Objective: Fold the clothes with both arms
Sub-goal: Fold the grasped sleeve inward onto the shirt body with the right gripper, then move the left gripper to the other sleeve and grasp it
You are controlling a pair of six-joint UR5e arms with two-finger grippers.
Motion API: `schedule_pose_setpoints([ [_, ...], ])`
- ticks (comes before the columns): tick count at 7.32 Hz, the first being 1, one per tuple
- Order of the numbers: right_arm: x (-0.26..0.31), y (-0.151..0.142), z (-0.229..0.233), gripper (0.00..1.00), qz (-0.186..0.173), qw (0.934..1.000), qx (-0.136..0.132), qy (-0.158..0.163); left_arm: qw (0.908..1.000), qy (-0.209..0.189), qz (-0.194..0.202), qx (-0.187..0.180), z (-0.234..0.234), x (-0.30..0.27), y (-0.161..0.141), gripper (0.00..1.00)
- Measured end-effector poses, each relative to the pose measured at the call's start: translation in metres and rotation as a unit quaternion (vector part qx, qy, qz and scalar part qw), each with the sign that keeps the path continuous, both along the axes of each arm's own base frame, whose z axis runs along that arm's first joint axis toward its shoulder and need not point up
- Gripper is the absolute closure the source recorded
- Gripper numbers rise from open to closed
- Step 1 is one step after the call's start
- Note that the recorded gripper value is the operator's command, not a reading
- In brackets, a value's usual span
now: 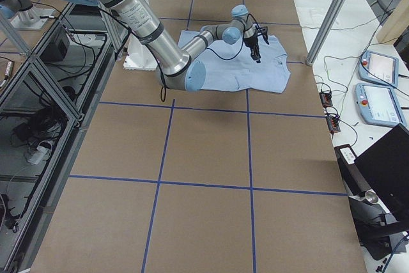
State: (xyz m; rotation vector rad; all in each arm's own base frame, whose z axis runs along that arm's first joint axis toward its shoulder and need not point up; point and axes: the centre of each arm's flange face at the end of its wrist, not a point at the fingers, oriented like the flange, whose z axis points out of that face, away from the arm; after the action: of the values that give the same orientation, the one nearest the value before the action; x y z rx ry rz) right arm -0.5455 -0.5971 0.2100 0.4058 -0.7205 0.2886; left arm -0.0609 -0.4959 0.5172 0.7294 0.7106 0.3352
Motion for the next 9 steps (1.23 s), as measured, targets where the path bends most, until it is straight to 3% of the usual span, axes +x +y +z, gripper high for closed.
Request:
schedule_pose_setpoints([
  [2, 0.081, -0.038, -0.019, 0.0, -0.059, 0.9976, -0.009, -0.035, 0.9998, 0.018, -0.011, 0.004, -0.023, 0.011, -0.018, 0.01],
  [3, 0.135, -0.054, -0.021, 0.0, -0.09, 0.9953, -0.006, -0.035, 0.9989, 0.042, -0.019, -0.011, -0.041, 0.028, -0.038, 0.08],
  [4, 0.191, -0.063, -0.012, 0.0, -0.122, 0.9922, -0.001, -0.028, 0.9959, 0.072, -0.034, -0.043, -0.056, 0.051, -0.057, 0.23],
  [5, 0.248, -0.069, 0.008, 0.0, -0.15, 0.9884, 0.009, -0.021, 0.9911, 0.094, -0.053, -0.078, -0.066, 0.081, -0.07, 0.34],
  [7, 0.356, -0.08, 0.073, 0.0, -0.201, 0.9791, 0.033, -0.009, 0.9774, 0.129, -0.093, -0.139, -0.087, 0.148, -0.089, 0.35],
  [9, 0.447, -0.078, 0.135, 0.0, -0.227, 0.9726, 0.049, -0.01, 0.963, 0.151, -0.138, -0.175, -0.103, 0.234, -0.108, 0.35],
])
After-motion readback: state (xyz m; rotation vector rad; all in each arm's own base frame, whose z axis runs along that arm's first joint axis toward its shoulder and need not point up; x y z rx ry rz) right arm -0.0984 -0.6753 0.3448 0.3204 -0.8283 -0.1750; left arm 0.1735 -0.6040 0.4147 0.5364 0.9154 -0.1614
